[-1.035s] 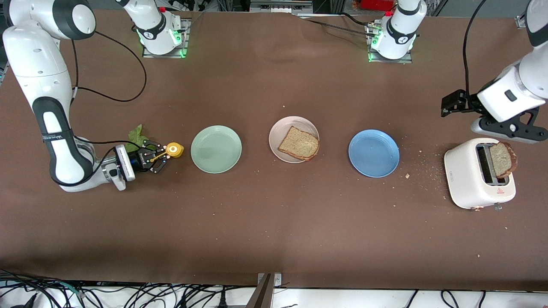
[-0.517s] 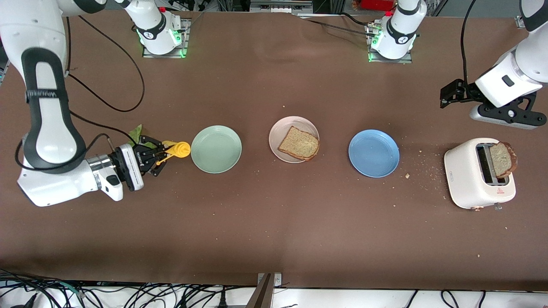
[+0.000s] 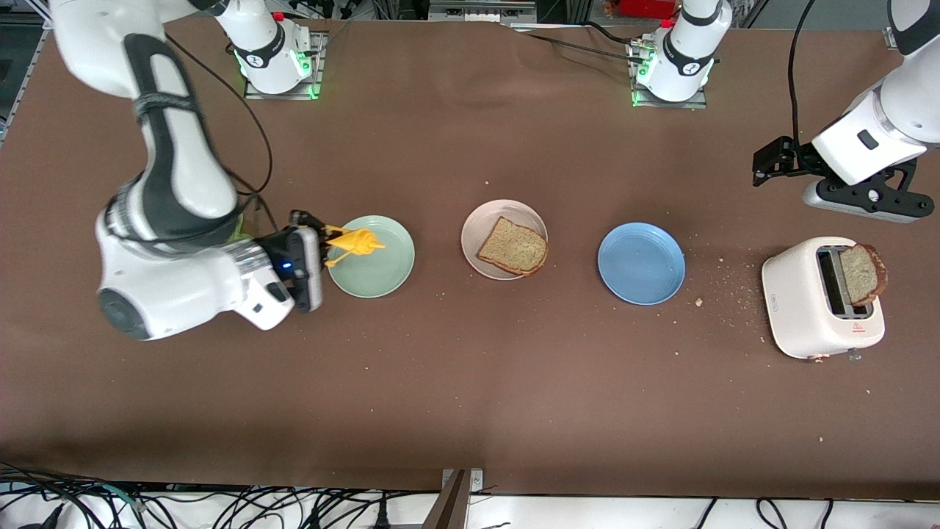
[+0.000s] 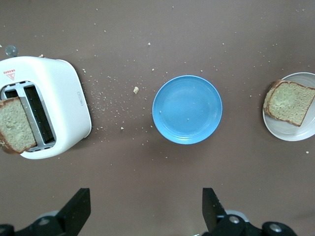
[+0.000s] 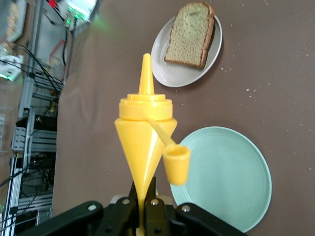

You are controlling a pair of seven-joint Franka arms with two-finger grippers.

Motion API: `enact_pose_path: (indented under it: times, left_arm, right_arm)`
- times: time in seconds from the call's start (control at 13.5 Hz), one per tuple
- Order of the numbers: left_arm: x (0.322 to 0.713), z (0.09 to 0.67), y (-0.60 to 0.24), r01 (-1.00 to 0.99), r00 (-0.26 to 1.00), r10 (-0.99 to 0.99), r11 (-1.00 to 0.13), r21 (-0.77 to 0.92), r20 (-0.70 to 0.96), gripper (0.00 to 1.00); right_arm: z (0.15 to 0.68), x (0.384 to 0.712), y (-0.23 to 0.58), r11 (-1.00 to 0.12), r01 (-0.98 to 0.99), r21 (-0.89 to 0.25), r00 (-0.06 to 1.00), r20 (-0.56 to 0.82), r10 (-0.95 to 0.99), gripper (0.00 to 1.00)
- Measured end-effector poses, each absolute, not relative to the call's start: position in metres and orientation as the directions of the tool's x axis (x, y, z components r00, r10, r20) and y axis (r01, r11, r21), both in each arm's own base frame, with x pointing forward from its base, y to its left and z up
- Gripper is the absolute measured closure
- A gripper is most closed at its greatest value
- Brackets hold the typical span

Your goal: Make sandwich in beige plate with both arms

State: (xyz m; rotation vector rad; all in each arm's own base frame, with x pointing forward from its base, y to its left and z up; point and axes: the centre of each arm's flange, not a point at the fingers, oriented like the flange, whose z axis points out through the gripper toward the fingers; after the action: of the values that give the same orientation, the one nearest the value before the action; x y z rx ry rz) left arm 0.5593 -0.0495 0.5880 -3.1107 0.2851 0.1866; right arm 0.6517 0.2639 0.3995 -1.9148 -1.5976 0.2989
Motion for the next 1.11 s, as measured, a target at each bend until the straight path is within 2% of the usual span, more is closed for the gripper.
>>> enact_pose_path:
  times: [0.3, 0.52, 0.74, 1.11]
  left_arm:
    - [0.56, 0.588, -0.035, -0.156, 0.981, -0.155, -0.988, -0.002, -0.119, 0.0]
    - [0.561, 0.588, -0.035, -0.156, 0.981, -0.154, -0.988, -0.002, -0.119, 0.0]
    - [0.561, 0.588, -0.035, -0.157, 0.981, -0.155, -0.988, -0.002, -0.119, 0.0]
    - [0.561, 0.588, -0.035, -0.156, 0.981, -0.155, -0.988, -0.002, -0.119, 0.0]
  right_arm:
    - [0.41, 0.607, 0.36, -0.155, 0.871, -0.467, 0.161, -0.028, 0.987, 0.95]
    - [0.408, 0.563, 0.426, -0.145, 0.933, -0.329, 0.083, -0.194, 0.977, 0.95]
    - [0.402, 0.521, 0.48, -0.07, 0.981, -0.182, 0.005, -0.335, 0.942, 0.95]
    - [0.368, 0.479, 0.53, 0.073, 0.996, -0.047, -0.087, -0.507, 0.858, 0.95]
